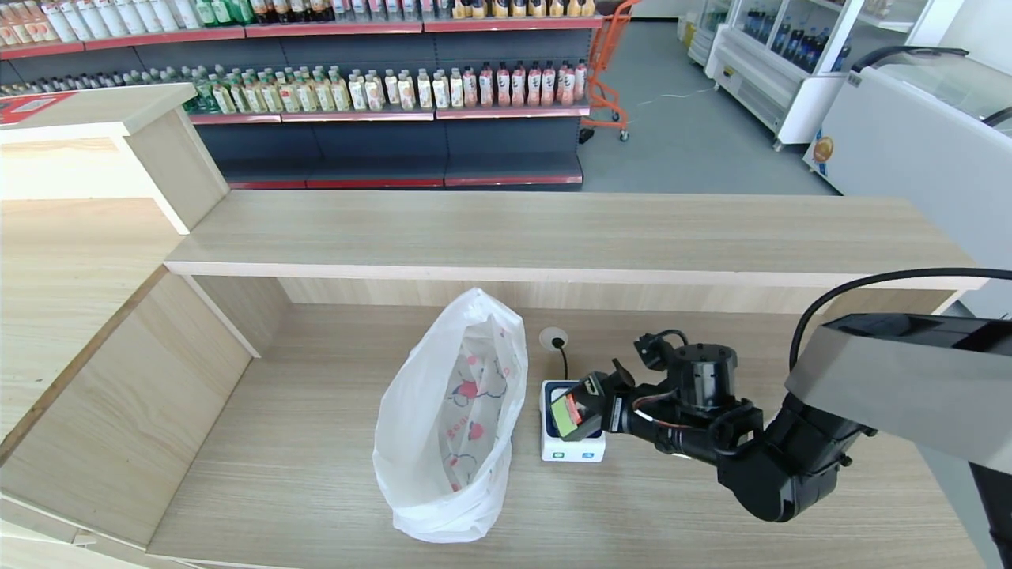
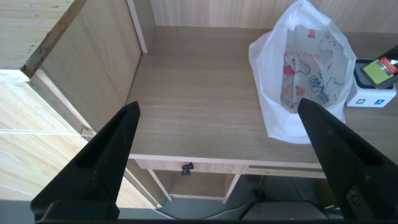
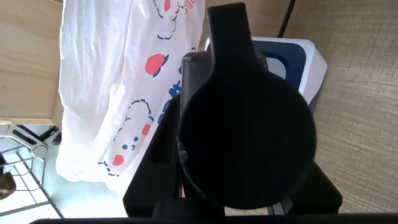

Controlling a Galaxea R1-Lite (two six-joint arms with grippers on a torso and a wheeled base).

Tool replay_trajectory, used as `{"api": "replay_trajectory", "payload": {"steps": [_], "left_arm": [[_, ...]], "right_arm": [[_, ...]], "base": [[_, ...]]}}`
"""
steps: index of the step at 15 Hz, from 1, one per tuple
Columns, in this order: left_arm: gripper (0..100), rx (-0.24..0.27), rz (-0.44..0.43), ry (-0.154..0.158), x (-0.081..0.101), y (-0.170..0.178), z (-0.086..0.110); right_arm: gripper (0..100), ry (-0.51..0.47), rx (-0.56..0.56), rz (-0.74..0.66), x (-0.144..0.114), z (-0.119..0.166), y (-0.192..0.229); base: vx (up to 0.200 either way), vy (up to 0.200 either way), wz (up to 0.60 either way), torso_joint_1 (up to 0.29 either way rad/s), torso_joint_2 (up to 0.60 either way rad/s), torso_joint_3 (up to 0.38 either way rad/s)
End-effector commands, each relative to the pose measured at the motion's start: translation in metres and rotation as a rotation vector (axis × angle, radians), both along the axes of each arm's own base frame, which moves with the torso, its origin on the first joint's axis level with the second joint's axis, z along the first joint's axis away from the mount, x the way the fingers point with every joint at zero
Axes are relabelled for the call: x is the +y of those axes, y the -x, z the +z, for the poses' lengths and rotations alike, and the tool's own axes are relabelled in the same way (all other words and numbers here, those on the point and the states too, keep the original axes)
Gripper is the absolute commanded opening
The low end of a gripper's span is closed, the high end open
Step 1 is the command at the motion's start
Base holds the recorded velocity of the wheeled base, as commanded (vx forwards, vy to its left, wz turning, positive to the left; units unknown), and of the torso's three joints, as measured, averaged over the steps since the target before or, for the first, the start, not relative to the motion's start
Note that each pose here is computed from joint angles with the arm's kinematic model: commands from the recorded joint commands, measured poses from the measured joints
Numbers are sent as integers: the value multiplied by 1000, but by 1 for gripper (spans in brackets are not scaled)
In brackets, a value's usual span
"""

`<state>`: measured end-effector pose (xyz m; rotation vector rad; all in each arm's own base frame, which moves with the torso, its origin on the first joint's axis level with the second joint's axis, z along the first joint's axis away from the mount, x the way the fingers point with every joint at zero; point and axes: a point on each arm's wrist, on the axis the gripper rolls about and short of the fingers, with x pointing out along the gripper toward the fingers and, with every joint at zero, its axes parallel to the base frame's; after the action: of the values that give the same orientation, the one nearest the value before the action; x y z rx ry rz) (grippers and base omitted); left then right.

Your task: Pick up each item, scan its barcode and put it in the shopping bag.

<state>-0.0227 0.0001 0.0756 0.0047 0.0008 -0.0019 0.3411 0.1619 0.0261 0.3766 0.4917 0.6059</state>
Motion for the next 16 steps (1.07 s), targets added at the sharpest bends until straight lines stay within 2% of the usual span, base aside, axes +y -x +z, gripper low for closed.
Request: {"api": "replay_trajectory", "payload": {"steps": [1,3,7,9,12,16], "left_arm": [[100,1,0,0,0,0,0],[100,1,0,0,0,0,0],[100,1,0,0,0,0,0],[100,-1,0,-1,0,0,0],[100,-1,0,-1,0,0,0],[100,-1,0,-3,0,0,0]], "right_arm": [[0,-162,-8,-22,-11,85,23],[0,-157,-23,10,-28,120,61],[0,33,-247,73,-58,140,122],[0,48,-294,76,-69,145,145],[0,62,-264,68,-81,150,169],[0,71,-231,35,-90,152,174]], "base": [[0,0,0,0,0,0],[0,0,0,0,0,0],[0,0,0,0,0,0],[0,0,0,0,0,0],[0,0,0,0,0,0],[-200,0,0,8,4,1]]}}
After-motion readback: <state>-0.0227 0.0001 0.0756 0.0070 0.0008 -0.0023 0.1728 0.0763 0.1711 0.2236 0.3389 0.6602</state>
